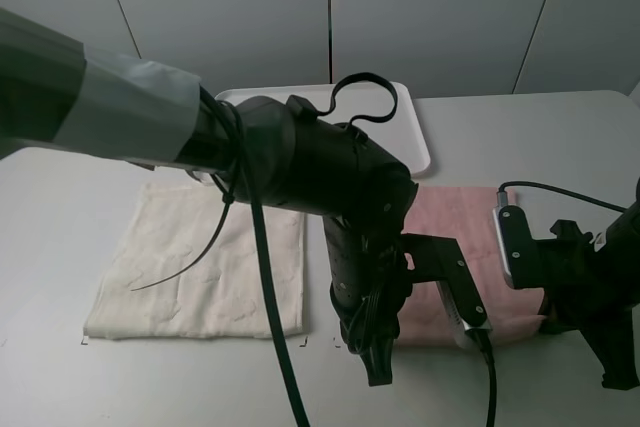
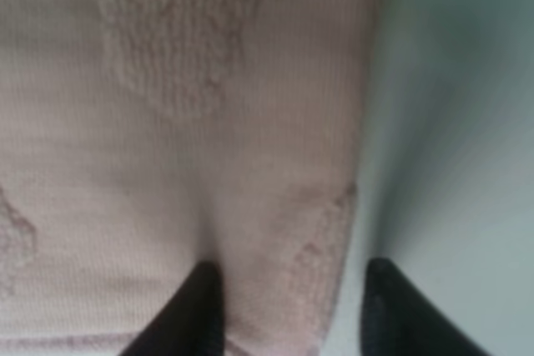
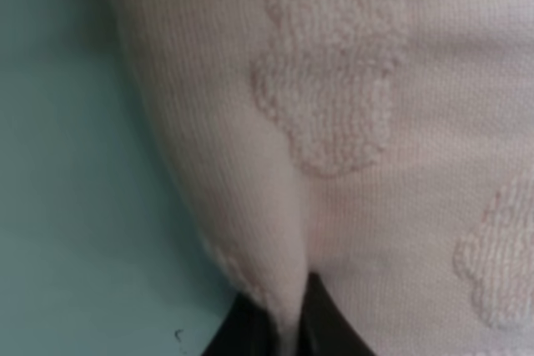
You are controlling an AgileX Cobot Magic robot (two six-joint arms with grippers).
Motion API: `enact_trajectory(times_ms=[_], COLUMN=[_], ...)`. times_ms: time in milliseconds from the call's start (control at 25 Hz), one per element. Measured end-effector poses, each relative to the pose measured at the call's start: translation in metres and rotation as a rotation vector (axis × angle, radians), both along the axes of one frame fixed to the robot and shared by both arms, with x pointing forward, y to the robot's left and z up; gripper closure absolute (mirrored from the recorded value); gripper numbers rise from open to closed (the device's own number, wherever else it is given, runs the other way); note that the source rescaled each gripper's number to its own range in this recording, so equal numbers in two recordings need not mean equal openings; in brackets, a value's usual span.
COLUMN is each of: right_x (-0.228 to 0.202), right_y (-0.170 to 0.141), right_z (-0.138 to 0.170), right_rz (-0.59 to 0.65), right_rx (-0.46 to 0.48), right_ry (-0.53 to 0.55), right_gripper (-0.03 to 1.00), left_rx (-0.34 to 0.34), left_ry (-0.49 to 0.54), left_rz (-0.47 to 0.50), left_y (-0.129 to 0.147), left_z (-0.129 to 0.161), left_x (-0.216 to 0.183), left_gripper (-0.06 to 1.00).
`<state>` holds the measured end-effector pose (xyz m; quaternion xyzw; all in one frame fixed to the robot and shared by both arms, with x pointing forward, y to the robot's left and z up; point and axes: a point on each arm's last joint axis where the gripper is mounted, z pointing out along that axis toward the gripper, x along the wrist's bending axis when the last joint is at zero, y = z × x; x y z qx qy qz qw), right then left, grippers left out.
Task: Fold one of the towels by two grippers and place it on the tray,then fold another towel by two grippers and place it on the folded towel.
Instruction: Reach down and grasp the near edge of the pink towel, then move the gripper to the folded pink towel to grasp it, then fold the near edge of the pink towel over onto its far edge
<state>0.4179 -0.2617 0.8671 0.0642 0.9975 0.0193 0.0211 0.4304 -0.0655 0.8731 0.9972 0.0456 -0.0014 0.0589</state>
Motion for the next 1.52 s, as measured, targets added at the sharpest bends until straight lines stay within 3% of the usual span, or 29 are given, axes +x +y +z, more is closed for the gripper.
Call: enact_trajectory(times_ms=[80, 160, 560, 760, 1160, 1520], right_x=[0.000, 0.000, -0.005, -0.009, -0.004, 0.018], right_y=[0.000, 0.001, 0.001, 0.001, 0.004, 0.007], right_z=[0.000, 0.000, 0.009, 0.031, 0.076, 0.099], right_rz=[-0.010, -0.022, -0.148, -0.300, -0.610, -0.849], right_rx=[0.004, 0.010, 0.032, 0.079, 0.196, 0.297], right_ry=[0.001, 0.002, -0.018, -0.077, -0.185, -0.253], right_gripper=[0.97, 0.97, 0.97, 0.97, 0.97, 0.97], left_rx=[-0.007, -0.002, 0.012, 0.002, -0.156, -0.205], left_ry=[-0.012, -0.026, -0.066, -0.069, -0.128, -0.136], left_rz=[0.028, 0.053, 0.081, 0.085, 0.111, 0.294], left_y=[-0.001, 0.000, 0.001, -0.003, -0.009, 0.007], left_z=[-0.001, -0.001, -0.001, 0.004, 0.067, 0.079], left_x=[0.001, 0.003, 0.007, 0.009, 0.013, 0.048], left_gripper=[0.89, 0.94, 0.94, 0.94, 0.94, 0.94])
